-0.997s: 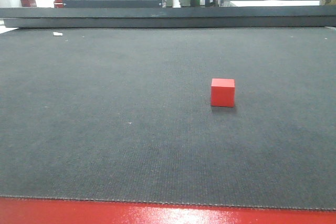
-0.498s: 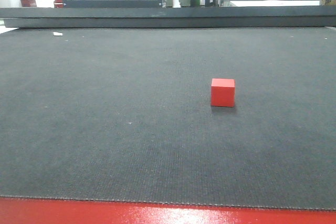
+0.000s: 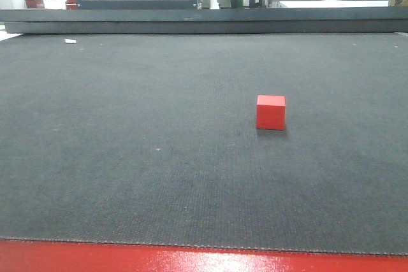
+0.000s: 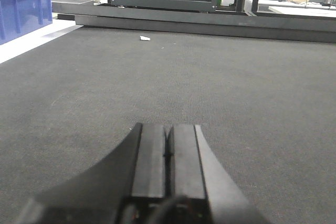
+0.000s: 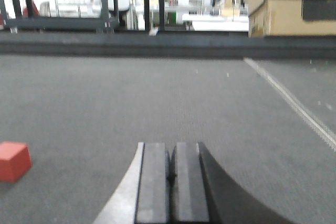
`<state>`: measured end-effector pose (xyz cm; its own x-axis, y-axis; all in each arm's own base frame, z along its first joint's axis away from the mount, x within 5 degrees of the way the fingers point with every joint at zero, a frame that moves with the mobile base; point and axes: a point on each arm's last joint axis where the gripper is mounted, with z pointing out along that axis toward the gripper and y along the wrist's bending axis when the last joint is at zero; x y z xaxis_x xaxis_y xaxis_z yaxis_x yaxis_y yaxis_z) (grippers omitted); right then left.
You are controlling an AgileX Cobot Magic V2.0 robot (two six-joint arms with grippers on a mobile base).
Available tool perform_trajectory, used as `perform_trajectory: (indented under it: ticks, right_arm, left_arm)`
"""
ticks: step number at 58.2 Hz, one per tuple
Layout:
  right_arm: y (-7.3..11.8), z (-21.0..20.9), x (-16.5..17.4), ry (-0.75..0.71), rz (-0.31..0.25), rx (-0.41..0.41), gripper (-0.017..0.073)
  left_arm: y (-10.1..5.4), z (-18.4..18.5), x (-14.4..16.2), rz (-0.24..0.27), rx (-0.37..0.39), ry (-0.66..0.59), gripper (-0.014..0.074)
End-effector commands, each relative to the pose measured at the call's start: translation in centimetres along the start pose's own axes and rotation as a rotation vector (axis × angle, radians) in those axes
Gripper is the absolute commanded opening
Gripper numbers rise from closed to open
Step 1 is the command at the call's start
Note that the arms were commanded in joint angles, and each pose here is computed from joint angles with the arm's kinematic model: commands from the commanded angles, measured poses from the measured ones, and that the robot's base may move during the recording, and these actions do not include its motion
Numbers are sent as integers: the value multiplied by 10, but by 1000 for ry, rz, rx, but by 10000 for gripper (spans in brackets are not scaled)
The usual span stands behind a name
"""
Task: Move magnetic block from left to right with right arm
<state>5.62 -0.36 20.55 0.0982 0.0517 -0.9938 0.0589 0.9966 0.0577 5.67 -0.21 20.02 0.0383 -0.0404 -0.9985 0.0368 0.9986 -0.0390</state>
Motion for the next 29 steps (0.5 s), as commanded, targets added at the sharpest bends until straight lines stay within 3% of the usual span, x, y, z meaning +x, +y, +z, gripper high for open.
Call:
perform_trajectory:
  ticks: [1, 16, 22, 29]
  right_arm:
    - [1, -4, -25, -130, 17, -5, 69]
    - [5, -1, -88, 10, 18, 5, 85]
    - [6, 14, -103, 58, 18, 8, 207]
    - [7, 41, -109, 148, 18, -1, 452]
  left_arm:
    - [0, -1, -6, -11, 2, -89, -126]
    - [0, -1, -6, -11, 2, -89, -126]
    - [0, -1, -6, -11, 2, -89, -126]
    - [0, -1, -6, -11, 2, -89, -126]
